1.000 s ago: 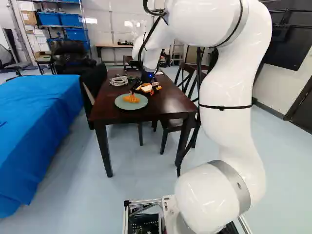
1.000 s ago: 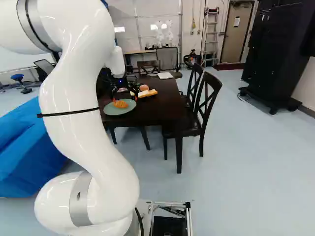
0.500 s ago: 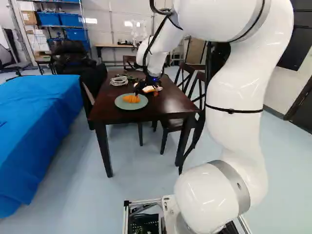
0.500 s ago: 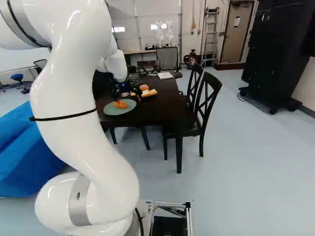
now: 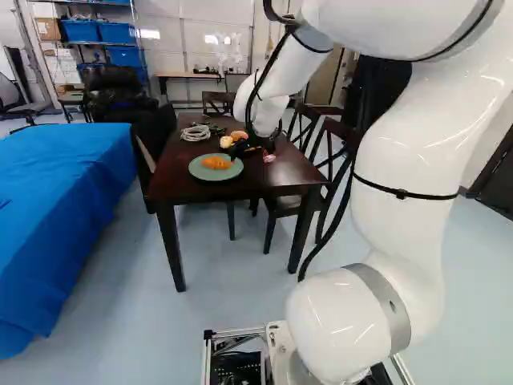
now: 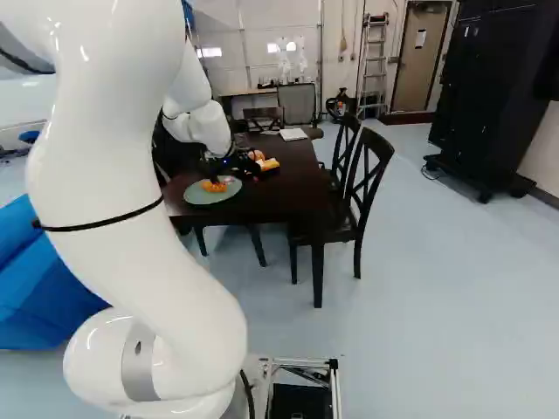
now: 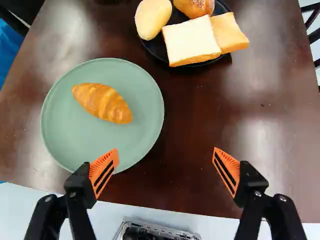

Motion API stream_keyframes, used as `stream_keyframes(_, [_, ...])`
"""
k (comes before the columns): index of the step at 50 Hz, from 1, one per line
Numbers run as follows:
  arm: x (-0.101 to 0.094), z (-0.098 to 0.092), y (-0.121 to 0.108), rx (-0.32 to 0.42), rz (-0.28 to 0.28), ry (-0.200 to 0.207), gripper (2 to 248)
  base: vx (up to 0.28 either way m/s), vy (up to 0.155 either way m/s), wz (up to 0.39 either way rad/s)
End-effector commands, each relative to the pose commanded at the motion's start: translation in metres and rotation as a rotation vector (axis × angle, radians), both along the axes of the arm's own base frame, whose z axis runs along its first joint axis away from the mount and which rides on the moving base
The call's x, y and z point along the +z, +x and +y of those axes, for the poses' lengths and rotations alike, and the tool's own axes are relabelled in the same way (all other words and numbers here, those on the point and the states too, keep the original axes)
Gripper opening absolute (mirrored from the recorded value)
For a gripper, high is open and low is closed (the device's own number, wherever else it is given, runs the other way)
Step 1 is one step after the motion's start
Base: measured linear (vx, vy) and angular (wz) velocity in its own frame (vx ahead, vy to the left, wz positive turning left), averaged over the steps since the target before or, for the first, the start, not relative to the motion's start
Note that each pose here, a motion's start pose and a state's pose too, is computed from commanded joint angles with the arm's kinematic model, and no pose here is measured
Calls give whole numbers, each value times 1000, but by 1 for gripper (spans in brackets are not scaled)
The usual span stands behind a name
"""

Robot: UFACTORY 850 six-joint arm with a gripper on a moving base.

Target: Move the croissant to the empty plate

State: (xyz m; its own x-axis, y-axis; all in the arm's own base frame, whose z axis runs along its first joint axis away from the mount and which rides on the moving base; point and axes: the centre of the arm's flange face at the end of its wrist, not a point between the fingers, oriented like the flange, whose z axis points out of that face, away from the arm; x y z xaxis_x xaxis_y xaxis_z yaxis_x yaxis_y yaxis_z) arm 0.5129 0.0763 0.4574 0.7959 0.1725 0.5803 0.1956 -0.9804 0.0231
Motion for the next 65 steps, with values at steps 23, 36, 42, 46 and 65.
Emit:
stream_keyframes(23, [-25, -31, -64, -71, -185, 16, 247, 0, 0, 0])
stream_keyframes(36, [-39, -45, -100, -102, -280, 27, 247, 0, 0, 0])
stream_keyframes(42, [-45, -50, -116, -114, -320, 32, 247, 0, 0, 0])
stream_keyframes(46, [-49, -53, -126, -121, -345, 35, 247, 0, 0, 0])
stream_keyframes(65, [-65, -64, -170, -148, -450, 52, 247, 0, 0, 0])
